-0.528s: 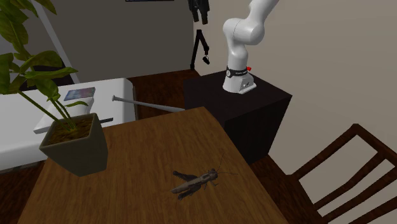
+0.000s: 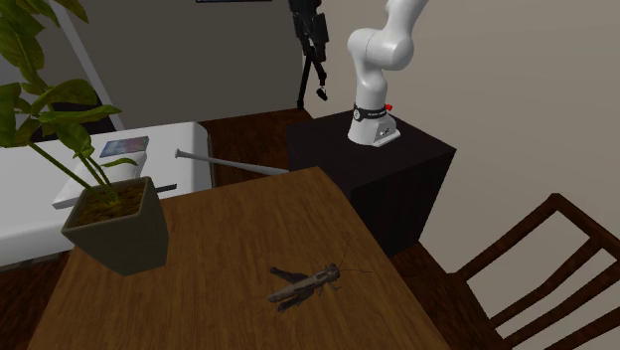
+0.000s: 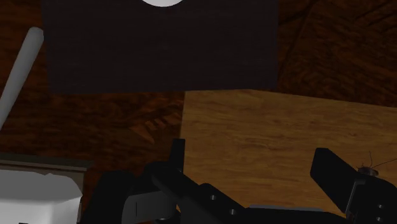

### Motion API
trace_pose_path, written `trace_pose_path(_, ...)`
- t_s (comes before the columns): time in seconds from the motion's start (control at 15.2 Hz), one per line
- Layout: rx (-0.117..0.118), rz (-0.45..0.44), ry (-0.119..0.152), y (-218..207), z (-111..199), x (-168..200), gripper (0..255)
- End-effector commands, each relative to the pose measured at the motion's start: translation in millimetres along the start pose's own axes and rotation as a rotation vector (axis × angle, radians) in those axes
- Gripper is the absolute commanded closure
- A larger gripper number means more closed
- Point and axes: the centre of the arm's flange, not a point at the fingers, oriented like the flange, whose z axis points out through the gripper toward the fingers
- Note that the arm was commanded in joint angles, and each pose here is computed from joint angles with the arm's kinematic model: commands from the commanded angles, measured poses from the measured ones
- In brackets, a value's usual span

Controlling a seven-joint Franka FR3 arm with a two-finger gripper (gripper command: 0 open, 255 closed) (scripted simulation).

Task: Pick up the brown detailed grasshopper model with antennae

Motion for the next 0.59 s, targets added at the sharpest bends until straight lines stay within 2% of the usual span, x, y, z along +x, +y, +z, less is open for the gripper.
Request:
trace_pose_path(0.0,0.0,0.003,-0.002,-20,12,13,0)
trace_pose_path(0.53,-0.007,0.012,-0.015,-100,66,60,0)
